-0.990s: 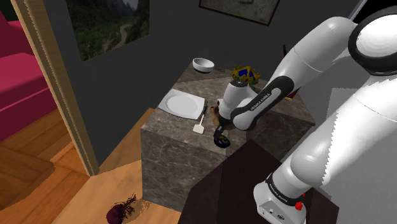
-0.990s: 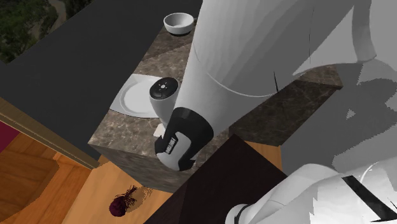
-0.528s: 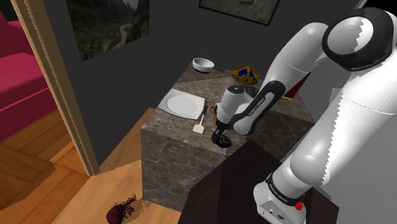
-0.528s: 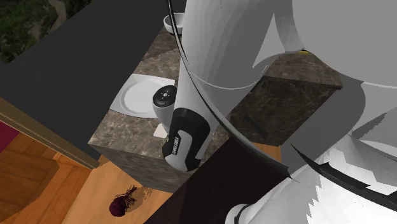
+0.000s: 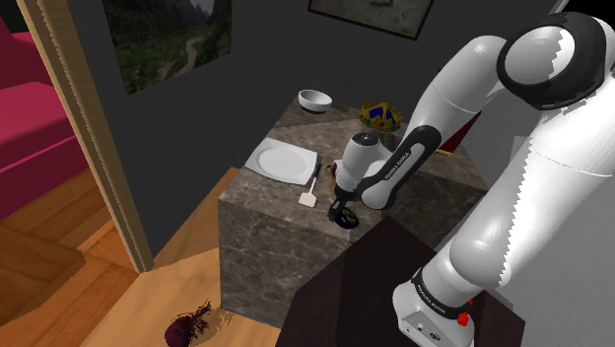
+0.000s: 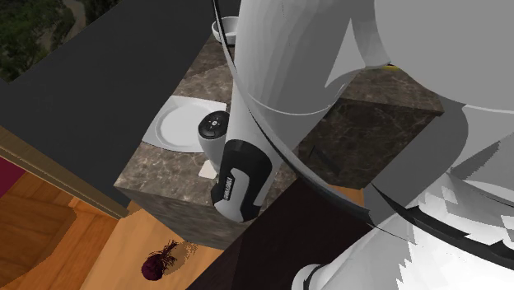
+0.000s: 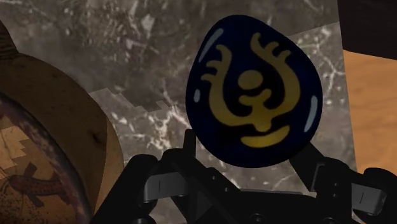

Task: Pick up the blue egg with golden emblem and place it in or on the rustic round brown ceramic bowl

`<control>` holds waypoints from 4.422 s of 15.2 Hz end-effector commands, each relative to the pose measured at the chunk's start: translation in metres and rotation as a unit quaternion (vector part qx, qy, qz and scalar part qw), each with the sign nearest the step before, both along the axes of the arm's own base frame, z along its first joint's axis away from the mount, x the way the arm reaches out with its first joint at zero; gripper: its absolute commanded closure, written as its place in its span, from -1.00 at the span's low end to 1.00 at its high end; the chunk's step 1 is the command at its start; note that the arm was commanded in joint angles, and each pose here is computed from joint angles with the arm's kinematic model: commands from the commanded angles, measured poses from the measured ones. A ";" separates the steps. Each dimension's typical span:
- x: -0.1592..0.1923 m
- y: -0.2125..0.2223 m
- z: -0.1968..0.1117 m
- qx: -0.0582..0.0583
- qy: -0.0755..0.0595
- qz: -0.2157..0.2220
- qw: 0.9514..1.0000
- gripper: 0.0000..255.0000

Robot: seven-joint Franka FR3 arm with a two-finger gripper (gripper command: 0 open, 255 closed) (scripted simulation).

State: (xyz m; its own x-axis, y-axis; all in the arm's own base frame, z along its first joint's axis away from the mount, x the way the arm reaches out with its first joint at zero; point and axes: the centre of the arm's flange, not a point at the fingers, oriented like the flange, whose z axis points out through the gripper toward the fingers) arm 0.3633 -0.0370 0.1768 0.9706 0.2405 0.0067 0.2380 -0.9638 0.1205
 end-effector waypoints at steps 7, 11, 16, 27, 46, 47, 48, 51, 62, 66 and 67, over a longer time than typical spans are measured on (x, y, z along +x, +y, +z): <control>0.000 0.000 -0.001 0.000 0.001 0.000 1.000 1.00; 0.000 0.000 0.015 0.000 0.001 0.000 1.000 1.00; -0.002 -0.046 0.031 0.137 0.053 0.094 0.985 -1.00; -0.005 -0.066 -0.003 0.228 0.088 0.156 0.957 -1.00; -0.005 -0.066 0.013 0.228 0.088 0.156 0.957 1.00; -0.005 -0.066 0.018 0.228 0.088 0.156 0.957 1.00; -0.005 -0.066 0.023 0.228 0.088 0.156 0.957 1.00; -0.005 -0.066 0.039 0.228 0.088 0.156 0.957 1.00; -0.005 -0.066 0.097 0.228 0.088 0.156 0.957 1.00; -0.005 -0.066 0.118 0.228 0.088 0.156 0.957 1.00; -0.005 -0.066 0.124 0.228 0.088 0.156 0.957 1.00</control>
